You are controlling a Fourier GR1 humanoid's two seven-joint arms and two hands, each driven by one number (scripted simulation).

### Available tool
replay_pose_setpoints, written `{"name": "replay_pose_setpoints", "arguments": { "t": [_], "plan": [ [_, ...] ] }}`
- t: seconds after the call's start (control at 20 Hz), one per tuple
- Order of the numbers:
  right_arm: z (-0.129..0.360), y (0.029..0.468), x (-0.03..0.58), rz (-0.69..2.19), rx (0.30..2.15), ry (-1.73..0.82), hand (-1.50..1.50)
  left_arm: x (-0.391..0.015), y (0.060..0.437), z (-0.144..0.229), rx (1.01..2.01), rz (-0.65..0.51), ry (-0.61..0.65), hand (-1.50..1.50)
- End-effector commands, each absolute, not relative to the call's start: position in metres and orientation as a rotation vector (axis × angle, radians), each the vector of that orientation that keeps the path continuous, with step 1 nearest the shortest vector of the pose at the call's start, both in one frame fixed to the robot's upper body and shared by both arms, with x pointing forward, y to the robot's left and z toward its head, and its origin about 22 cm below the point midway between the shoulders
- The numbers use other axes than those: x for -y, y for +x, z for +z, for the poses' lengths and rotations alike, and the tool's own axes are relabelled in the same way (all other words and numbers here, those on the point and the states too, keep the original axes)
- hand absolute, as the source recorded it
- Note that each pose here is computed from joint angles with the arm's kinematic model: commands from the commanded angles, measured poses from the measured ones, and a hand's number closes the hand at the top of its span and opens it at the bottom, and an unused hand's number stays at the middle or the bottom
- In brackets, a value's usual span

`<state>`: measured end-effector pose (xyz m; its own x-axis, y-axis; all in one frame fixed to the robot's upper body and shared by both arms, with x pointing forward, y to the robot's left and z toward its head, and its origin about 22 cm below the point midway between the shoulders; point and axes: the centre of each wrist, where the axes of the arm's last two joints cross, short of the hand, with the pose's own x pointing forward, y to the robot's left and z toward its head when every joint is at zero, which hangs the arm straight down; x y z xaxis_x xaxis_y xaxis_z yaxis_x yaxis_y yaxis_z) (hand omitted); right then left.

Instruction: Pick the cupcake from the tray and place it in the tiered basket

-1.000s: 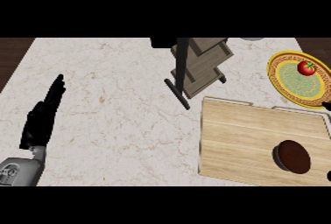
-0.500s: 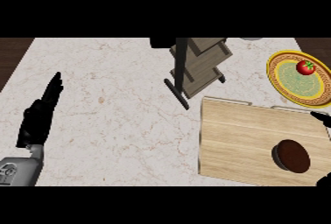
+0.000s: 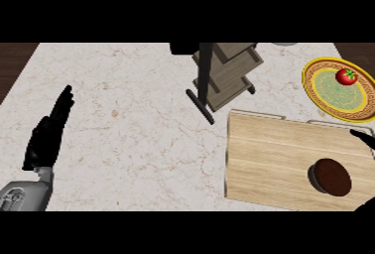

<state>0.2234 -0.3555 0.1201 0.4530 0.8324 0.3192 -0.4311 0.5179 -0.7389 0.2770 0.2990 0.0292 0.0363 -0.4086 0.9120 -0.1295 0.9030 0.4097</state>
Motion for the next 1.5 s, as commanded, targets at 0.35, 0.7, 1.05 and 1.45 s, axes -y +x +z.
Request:
{"name": "replay_pose_setpoints", "arguments": {
  "t": [0.35, 0.7, 1.05, 1.45],
  "plan": [
    [0.099, 0.209, 0.331, 0.834, 0.672, -0.621, -1.5, -0.313, 0.282, 0.033, 1.529, -0.223, 0.439, 0.0],
    [0.087, 0.213, 0.34, 0.842, 0.667, -0.616, -1.5, -0.308, 0.275, 0.04, 1.533, -0.234, 0.42, 0.0],
    [0.075, 0.245, 0.347, 0.839, 0.661, -0.572, -1.5, -0.312, 0.285, 0.033, 1.538, -0.214, 0.453, 0.0],
    [0.028, 0.233, 0.332, 0.855, 0.647, -0.525, -1.5, -0.292, 0.279, 0.032, 1.532, -0.237, 0.423, 0.0]
  ]
}}
